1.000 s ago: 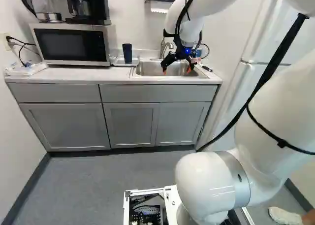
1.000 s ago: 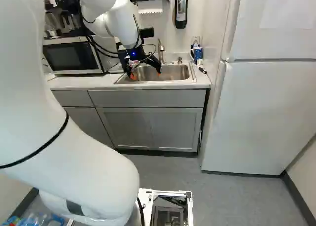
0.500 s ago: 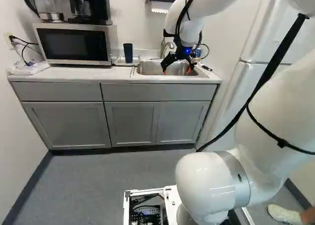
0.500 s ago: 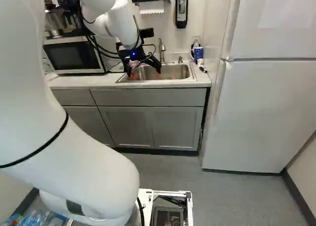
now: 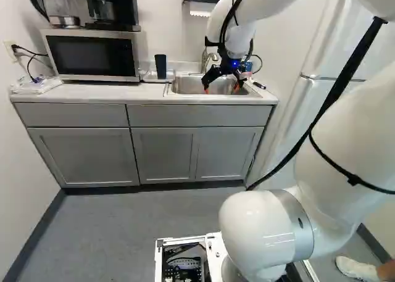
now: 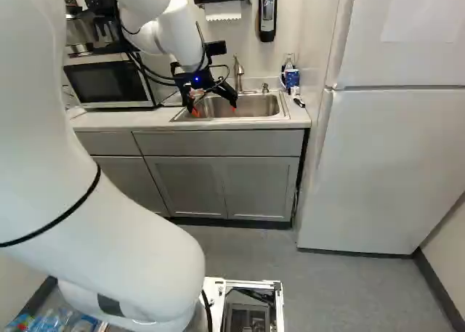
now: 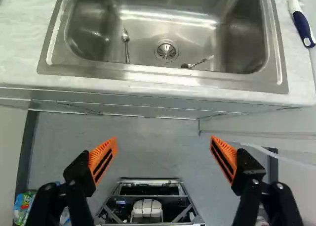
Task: Rinse the cup and place it in the tray
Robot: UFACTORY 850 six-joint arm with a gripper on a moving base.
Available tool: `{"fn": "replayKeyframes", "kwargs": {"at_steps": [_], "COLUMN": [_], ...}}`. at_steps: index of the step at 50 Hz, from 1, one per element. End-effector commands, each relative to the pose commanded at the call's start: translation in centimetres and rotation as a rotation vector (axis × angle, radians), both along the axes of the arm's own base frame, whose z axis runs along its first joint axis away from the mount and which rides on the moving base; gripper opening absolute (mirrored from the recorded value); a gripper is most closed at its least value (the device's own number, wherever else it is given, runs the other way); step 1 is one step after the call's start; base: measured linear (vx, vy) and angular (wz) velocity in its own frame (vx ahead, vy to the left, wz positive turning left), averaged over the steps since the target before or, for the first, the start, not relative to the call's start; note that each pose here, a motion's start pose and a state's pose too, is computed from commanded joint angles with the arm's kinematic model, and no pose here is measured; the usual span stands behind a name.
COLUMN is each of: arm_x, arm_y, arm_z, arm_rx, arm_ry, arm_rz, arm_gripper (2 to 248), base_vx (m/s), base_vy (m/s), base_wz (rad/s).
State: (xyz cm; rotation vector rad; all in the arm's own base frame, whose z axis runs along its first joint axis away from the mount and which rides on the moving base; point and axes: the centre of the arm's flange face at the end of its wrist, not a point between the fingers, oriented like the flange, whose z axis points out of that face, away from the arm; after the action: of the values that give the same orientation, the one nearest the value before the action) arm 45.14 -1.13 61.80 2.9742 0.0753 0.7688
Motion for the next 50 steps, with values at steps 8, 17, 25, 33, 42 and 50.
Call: {"fn": "replayKeyframes", "kwargs": {"at_steps": [8,17,25,33,42,50], "arm_x": [0.0,0.0,0.0,-0.1,-0.2,-0.4], "arm_y": [0.0,0.0,0.0,0.0,0.1,0.1], "arm_z": [0.0,-0.1,-0.3,-0.6,-1.2,-1.8], "arm_rx": [0.000,0.000,0.001,0.002,0.005,0.007], "arm_ry": [0.000,-0.001,-0.006,-0.014,-0.028,-0.044], "arm_rz": [0.000,0.000,0.001,0.002,0.003,0.004], "arm_gripper": [247,247,247,247,247,247], "base_vx": [0.000,0.000,0.000,0.000,0.000,0.000], "base_vy": [0.000,0.000,0.000,0.000,0.000,0.000], "base_wz": [0.000,0.000,0.000,0.000,0.000,0.000]}}
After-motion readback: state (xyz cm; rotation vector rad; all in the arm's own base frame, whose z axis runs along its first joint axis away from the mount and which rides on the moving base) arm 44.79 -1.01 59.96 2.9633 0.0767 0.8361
